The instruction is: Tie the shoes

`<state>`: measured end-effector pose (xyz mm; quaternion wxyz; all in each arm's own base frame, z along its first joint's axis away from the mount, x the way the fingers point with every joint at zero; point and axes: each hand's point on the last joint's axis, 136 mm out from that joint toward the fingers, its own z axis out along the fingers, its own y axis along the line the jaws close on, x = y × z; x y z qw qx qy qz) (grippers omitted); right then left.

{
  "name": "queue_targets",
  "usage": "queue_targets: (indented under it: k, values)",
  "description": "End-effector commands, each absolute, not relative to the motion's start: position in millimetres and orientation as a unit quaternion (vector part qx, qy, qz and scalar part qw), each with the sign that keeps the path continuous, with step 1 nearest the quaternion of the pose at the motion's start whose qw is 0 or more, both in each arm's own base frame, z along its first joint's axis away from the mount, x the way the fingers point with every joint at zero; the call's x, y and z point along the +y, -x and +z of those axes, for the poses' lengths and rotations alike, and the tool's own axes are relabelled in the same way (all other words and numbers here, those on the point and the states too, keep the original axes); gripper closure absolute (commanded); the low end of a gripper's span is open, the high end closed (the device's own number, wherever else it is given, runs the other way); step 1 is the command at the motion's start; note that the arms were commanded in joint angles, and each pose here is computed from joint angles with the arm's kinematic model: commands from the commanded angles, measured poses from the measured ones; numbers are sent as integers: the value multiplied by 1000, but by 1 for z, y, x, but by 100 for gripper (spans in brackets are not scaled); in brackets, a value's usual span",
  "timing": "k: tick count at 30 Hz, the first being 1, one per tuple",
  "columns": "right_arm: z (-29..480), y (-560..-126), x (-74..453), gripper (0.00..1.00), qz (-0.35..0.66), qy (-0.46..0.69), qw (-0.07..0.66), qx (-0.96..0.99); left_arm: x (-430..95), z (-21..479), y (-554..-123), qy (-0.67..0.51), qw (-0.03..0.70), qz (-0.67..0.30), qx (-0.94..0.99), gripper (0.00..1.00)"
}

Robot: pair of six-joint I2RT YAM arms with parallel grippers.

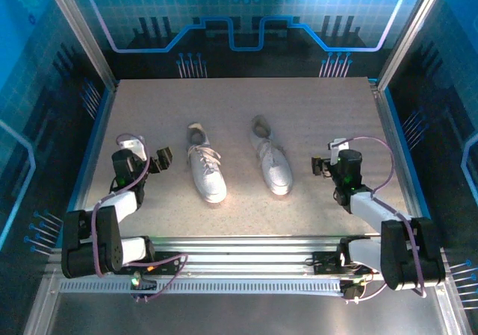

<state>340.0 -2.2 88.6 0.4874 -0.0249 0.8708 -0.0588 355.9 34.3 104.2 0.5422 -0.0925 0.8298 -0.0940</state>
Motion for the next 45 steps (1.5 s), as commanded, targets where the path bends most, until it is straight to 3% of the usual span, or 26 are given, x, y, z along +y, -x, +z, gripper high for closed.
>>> queue_targets:
  k: [1, 7, 12, 17, 22, 45]
  values:
    - [116, -360, -2, 0, -50, 20, 543, 838, 13, 126, -369, 45, 587, -109, 801, 0]
    - [127, -374, 10, 0, -20, 37, 588, 808, -20, 113, -386, -14, 588, -74, 805, 1]
    - [126, -380, 17, 0, 10, 41, 596, 802, -6, 97, -398, 22, 581, -41, 813, 0]
    - [113, -375, 23, 0, 17, 53, 647, 760, -1, 96, -399, 36, 579, -32, 814, 1]
    - [98, -397, 18, 0, -5, 34, 575, 818, -1, 95, -399, 36, 578, -33, 814, 0]
    - [97, -399, 31, 0, 5, 68, 576, 814, -2, 96, -399, 35, 579, -33, 814, 1]
